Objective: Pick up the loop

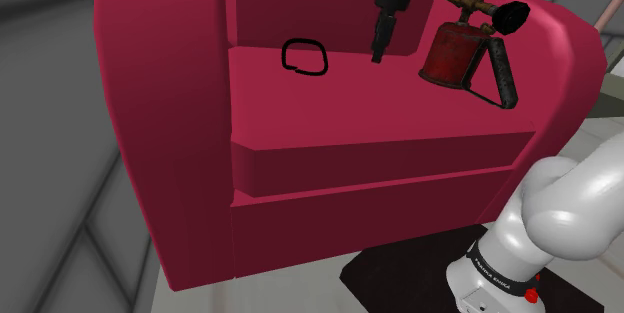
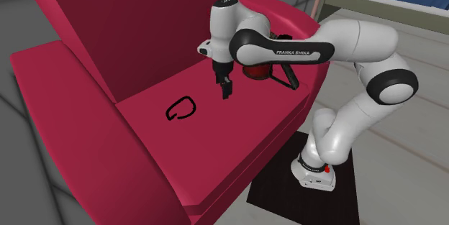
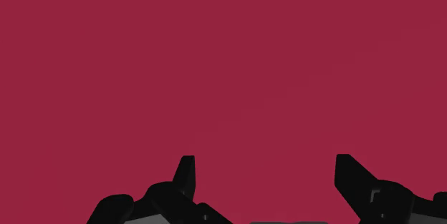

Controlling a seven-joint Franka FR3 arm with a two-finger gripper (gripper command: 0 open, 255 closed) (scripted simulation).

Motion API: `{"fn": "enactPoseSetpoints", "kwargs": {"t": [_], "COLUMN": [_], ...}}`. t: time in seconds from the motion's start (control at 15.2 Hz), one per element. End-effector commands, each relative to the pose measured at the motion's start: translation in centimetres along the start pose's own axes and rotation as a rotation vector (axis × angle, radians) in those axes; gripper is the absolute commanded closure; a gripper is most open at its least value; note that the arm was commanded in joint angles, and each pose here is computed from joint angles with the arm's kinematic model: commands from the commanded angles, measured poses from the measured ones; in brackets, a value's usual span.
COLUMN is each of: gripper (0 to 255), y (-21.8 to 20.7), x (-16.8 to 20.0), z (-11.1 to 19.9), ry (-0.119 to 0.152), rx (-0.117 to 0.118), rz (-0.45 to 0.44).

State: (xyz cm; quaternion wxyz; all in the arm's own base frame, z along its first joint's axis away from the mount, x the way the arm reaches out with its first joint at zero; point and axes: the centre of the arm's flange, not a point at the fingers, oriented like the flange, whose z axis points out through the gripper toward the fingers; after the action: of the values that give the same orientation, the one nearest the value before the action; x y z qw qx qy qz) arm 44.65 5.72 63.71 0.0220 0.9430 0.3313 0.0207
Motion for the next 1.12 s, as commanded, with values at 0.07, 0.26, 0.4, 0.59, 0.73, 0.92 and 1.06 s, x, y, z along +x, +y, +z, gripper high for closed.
{"fn": "enactPoseSetpoints", "kwargs": {"t": [0.07, 0.26, 0.4, 0.59, 0.73, 0.92, 1.06], "gripper": [0, 0, 0, 0, 0, 0, 0], "y": [0.2, -0.1, -0.7, -2.0, -3.1, -3.2, -3.2], "x": [3.8, 7.4, 9.8, 13.3, 15.4, 15.3, 15.3], "z": [-0.8, -1.8, -2.5, -3.5, -4.1, -2.6, -1.5], "ry": [0.004, 0.007, 0.009, 0.013, 0.015, 0.015, 0.015], "rx": [-0.034, -0.068, -0.09, -0.123, -0.145, -0.145, -0.145], "rz": [-0.146, -0.287, -0.381, -0.522, -0.613, -0.613, -0.613]}}
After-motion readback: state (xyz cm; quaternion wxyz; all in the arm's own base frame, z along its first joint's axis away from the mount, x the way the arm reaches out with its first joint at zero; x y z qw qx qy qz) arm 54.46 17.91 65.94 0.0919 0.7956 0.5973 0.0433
